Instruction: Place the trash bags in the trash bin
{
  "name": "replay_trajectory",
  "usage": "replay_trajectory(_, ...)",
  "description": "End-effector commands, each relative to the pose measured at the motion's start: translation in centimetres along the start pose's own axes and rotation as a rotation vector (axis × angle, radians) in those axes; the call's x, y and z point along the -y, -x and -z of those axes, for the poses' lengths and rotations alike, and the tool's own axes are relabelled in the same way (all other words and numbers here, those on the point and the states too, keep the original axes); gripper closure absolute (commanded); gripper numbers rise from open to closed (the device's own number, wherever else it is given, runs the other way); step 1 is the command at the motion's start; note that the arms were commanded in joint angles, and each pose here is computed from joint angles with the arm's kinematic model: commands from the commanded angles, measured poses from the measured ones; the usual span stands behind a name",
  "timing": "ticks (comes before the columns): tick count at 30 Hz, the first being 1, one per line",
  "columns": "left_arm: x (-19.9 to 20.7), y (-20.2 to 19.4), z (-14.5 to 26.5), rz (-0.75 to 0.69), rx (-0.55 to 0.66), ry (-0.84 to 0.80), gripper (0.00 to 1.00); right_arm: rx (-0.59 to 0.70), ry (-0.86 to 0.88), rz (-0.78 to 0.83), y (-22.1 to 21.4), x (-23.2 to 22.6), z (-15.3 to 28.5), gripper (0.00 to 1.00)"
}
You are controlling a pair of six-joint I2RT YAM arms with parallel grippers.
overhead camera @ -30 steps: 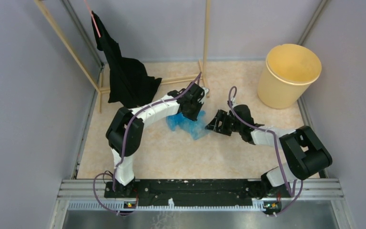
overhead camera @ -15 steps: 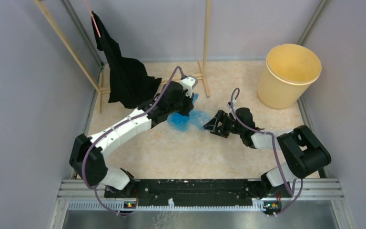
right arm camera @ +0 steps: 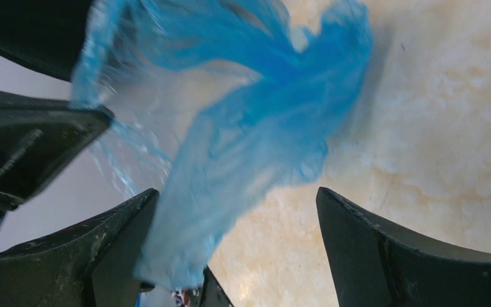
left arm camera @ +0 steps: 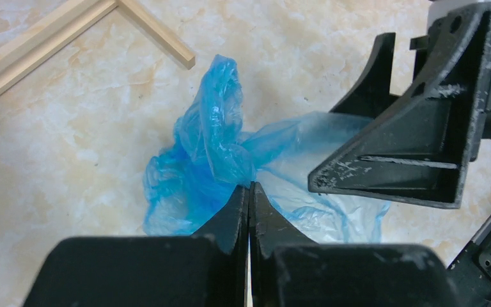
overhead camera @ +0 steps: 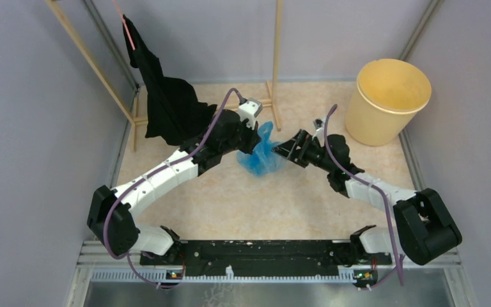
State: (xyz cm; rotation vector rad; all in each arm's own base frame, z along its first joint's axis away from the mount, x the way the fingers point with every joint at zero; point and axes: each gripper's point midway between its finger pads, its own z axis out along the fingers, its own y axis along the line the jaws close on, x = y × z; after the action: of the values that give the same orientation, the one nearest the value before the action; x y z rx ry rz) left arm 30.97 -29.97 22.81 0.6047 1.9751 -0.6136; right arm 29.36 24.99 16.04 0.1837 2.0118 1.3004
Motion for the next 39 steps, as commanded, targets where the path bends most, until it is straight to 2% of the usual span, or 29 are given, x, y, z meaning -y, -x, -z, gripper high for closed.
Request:
replay_trajectory(1, 1.1, 2.3, 1.0, -0.022, 0.097, -0.06, 1.0, -0.001, -0.006, 0.023, 0.7, -0.2, -1.2, 0.21)
replay_trajectory(5, 0.3, 2.2, 0.9, -0.019, 0.098, -0.014, 1.0, -0.005, -0.046, 0.006, 0.1, 1.3, -1.7, 0.41)
replay_trajectory(7, -1.2, 1.9, 0.9, 0.009, 0.092, 0.075, 1.0, 0.008, -0.12, 0.013, 0.1, 3.0, -1.6, 0.5)
replay_trajectory(10, -3.6, 1.5, 1.0, 0.043, 0.093, 0.214, 1.0, 0.002, -0.229, 0.034, 0.2, 5.1, -1.4, 0.74)
replay_trajectory(12, -4.4, 1.3, 1.0, 0.046, 0.086, 0.257, 1.0, -0.013, -0.264, 0.041, 0.3, 5.8, -1.4, 0.84)
replay_trajectory(17, -4.9, 1.2, 1.2, 0.048, 0.093, 0.286, 1.0, -0.012, -0.233, 0.065, 0.9, 4.6, -1.1, 0.86)
replay_trajectory(22, -5.8, 2.0, 2.4, 0.048, 0.138, 0.34, 1.0, 0.054, -0.273, 0.153, 3.6, 2.6, 0.7, 0.87)
replay_trajectory(28, -5.5, 3.7, 4.8, 0.066, 0.264, 0.32, 1.0, 0.133, -0.236, 0.245, 6.0, -0.9, 3.1, 0.87)
replay_trajectory(33, -5.3, 3.9, 5.2, 0.066, 0.293, 0.31, 1.0, 0.089, -0.282, 0.202, 4.0, 1.8, 2.9, 0.87)
replay_trajectory(37, -5.4, 3.1, 4.0, 0.073, 0.247, 0.315, 1.0, 0.006, -0.32, 0.154, 2.3, 4.0, 1.3, 0.89)
replay_trajectory(39, -5.7, 2.9, 3.0, 0.071, 0.237, 0.318, 1.0, -0.024, -0.345, 0.164, 3.1, 4.1, 0.0, 0.89)
